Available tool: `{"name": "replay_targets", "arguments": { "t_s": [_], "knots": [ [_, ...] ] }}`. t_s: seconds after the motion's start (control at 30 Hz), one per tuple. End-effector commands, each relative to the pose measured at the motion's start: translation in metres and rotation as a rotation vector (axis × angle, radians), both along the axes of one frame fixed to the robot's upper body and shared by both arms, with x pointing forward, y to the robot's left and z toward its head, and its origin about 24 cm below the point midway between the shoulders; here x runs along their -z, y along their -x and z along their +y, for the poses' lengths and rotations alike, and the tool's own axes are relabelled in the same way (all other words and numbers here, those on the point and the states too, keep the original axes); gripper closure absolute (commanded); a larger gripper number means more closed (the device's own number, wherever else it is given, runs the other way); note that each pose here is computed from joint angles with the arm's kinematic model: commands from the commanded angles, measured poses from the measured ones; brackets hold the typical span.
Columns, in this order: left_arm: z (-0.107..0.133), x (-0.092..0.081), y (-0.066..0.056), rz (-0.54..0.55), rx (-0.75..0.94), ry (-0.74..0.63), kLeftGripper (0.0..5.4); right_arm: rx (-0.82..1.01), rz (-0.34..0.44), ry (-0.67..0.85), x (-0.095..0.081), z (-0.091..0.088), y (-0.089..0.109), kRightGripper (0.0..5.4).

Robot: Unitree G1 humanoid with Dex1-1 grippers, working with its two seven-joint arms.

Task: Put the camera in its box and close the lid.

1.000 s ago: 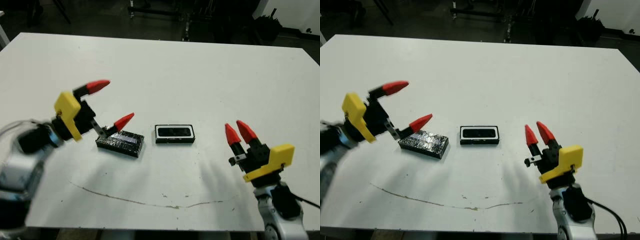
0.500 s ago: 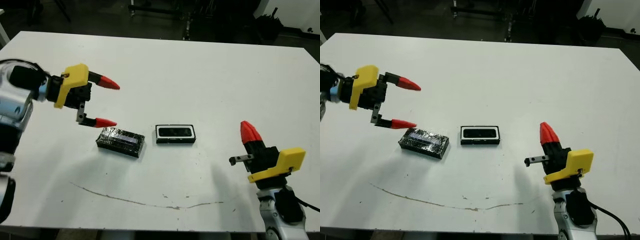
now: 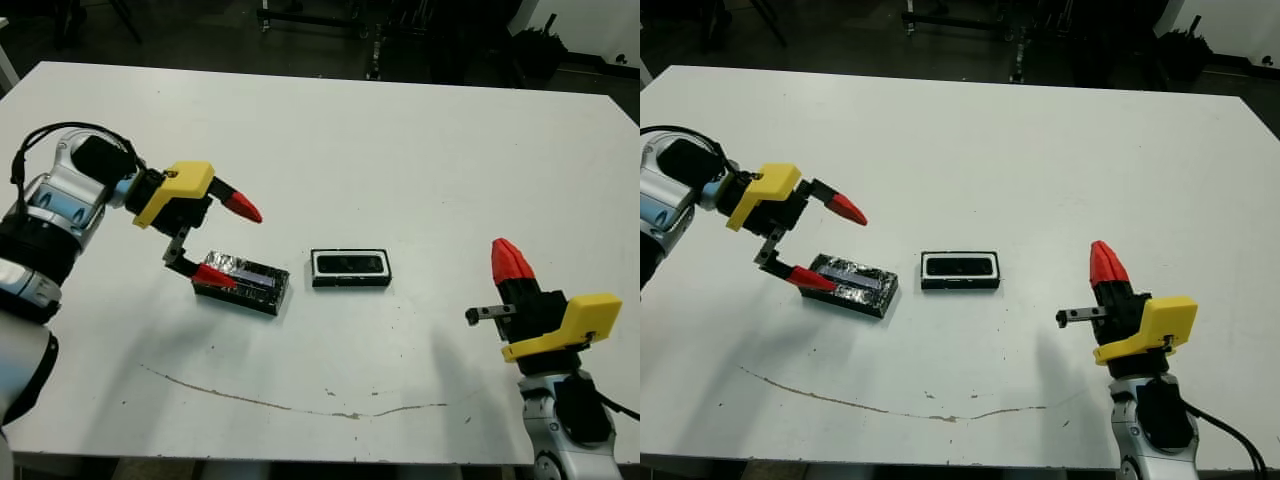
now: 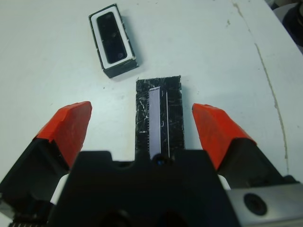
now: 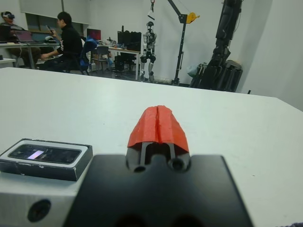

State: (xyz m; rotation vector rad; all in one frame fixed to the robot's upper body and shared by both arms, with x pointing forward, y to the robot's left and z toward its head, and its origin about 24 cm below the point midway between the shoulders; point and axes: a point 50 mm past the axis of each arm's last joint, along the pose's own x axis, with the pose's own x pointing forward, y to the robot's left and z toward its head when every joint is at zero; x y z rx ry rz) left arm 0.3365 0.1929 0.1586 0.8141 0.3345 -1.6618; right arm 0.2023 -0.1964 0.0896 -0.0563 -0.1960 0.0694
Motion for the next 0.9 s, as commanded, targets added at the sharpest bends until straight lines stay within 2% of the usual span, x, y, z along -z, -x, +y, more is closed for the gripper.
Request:
{"name": "replay_targets", "arguments": {
  "t_s": [0.03,0.2,0.4,0.57,0.9],
  "knots": [
    [-0.002,0.004,-0.002,0.036,-0.002,-0.029,0.00,0.015,0.008,0.019,0.000,-0.005,0.000,5.39],
    [-0.001,0.013,-0.002,0.060,-0.012,-0.079,0.00,0.014,0.013,0.015,0.000,-0.005,0.000,5.39],
    [0.000,0.019,-0.001,0.035,0.001,-0.132,0.00,0.011,0.012,0.020,0.000,-0.004,0.001,5.39],
    [0.001,0.025,0.000,0.022,0.010,-0.122,0.00,0.010,0.015,0.031,0.000,-0.004,0.001,5.39],
    [0.007,0.034,-0.002,0.014,-0.005,-0.184,0.00,0.008,0.019,0.027,0.000,-0.003,0.002,5.39]
  ]
}}
